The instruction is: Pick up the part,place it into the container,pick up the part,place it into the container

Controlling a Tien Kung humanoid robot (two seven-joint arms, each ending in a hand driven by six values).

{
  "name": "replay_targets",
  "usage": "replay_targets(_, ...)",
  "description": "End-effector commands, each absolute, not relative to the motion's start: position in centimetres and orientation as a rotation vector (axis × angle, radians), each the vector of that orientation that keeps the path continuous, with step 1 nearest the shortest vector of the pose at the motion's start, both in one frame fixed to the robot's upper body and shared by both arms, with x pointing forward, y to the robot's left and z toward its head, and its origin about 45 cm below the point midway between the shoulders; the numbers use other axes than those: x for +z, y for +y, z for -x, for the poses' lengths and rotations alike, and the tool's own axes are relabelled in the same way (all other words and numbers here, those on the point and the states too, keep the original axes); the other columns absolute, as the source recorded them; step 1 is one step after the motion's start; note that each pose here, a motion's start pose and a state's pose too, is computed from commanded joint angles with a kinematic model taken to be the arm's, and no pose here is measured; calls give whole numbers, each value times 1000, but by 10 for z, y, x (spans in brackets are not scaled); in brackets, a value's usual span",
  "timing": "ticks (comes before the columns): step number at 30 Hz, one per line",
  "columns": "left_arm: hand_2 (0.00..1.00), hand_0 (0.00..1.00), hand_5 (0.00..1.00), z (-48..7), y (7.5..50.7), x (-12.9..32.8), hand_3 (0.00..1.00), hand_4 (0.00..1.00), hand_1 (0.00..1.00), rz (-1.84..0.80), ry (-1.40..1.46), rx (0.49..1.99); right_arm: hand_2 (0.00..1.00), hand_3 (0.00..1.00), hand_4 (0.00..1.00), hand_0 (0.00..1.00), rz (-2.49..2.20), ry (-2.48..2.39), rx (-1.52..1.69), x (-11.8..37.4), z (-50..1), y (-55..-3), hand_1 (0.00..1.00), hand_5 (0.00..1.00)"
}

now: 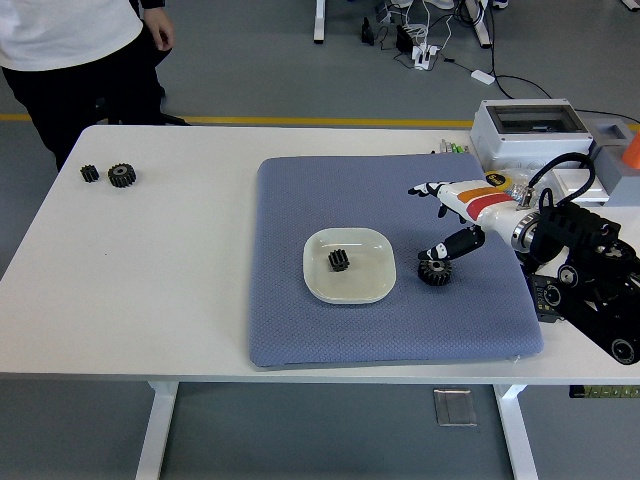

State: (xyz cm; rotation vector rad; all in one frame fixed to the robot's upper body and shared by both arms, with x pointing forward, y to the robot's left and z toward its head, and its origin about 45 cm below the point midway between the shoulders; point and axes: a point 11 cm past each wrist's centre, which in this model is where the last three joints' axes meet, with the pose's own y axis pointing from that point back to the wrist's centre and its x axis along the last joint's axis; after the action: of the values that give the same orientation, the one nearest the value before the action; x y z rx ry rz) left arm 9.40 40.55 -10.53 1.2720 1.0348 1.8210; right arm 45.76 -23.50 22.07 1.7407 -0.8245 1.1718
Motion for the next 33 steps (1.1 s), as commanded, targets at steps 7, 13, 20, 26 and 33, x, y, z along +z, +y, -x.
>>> replay_targets(7, 649, 604, 572, -93, 403, -106, 558, 652, 573, -1272, 1041, 1814, 829, 859, 998, 484, -1707, -784, 1102, 204, -452, -256, 620, 338)
replay_targets(13, 653, 605, 571, -92, 402, -107, 557, 651, 582, -1268, 1045, 1814, 829, 845, 998, 505, -1729, -787, 1071, 192, -449, -253, 615, 338)
replay_targets(20, 654, 614, 572, -90, 400, -108, 557, 651, 584, -1270, 1049, 1808, 812, 845, 998, 503, -1757, -772, 1041, 178, -448, -238, 600, 341)
replay_targets(26, 654, 615, 573, -89, 401, -108, 558, 651, 581, -1276, 1049, 1803, 784, 830, 998, 474, -1769, -757, 1042, 171, -446, -228, 591, 343)
replay_targets(33, 654, 616, 572, -87, 401, -108, 558, 651, 582, -1281, 1050, 1800, 631, 532, 861, 350, -1772, -775, 1080, 168, -443, -225, 486, 300)
